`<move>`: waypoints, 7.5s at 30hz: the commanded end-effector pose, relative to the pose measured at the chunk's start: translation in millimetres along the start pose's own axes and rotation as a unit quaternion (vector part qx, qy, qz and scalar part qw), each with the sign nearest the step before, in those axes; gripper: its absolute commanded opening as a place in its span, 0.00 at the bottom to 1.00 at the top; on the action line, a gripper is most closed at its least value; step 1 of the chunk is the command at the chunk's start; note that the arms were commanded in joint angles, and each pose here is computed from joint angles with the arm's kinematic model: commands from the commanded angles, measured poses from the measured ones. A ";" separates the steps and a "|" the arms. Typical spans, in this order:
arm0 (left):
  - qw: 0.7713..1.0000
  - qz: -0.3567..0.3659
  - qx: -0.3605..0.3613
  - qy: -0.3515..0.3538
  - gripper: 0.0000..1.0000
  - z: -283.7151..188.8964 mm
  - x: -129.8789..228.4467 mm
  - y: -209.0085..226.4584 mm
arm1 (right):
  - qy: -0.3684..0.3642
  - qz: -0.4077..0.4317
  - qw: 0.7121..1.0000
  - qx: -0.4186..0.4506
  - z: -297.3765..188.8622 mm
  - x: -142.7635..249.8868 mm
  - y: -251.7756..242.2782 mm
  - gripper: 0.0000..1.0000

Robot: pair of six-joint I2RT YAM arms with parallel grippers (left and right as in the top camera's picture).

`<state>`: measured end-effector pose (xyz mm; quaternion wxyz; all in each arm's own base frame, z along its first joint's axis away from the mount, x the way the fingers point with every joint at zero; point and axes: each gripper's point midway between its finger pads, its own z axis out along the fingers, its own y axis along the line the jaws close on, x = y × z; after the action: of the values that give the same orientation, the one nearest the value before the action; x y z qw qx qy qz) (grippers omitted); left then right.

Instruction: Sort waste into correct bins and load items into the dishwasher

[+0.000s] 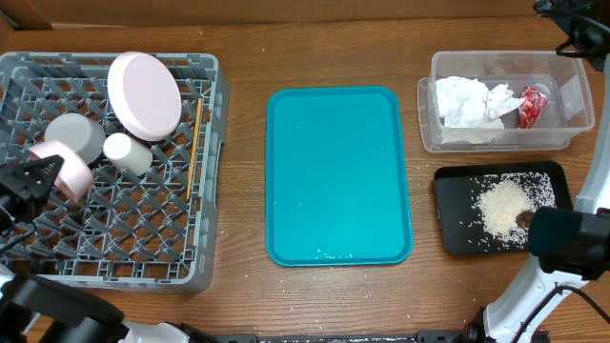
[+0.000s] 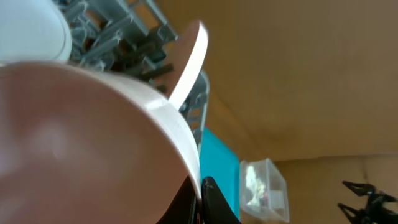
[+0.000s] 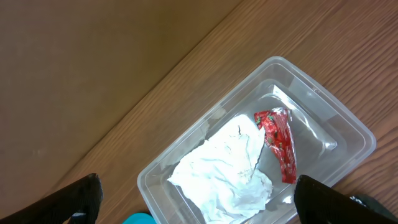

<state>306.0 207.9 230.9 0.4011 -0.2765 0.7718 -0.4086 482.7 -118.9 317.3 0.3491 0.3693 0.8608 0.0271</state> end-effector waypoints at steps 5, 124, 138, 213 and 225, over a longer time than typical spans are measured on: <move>0.996 -0.017 0.089 -0.018 0.04 9.4 -1.4 16.3 | -0.011 0.002 1.000 -0.005 -6.1 -5.5 1.2 1.00; 0.883 -0.114 -0.402 0.216 0.94 3.6 206.6 -48.4 | -0.011 0.002 1.000 -0.004 -6.1 -5.4 1.1 1.00; 0.924 0.213 -0.270 0.164 1.00 74.4 163.0 -64.1 | -0.011 0.002 1.000 -0.005 -6.1 -5.5 1.2 1.00; 0.820 0.527 -0.087 -0.206 1.00 67.4 232.4 -46.2 | -0.011 0.002 1.000 -0.005 -6.1 -5.5 1.2 1.00; 0.820 0.527 -0.087 -0.206 1.00 67.4 232.4 -46.3 | -0.020 -0.019 0.998 0.051 -33.5 1.2 -18.4 1.00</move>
<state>245.6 -21.3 155.6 0.6772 0.0576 0.7334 -0.0121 470.4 -117.9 307.5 0.3205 0.3719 0.8711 0.0144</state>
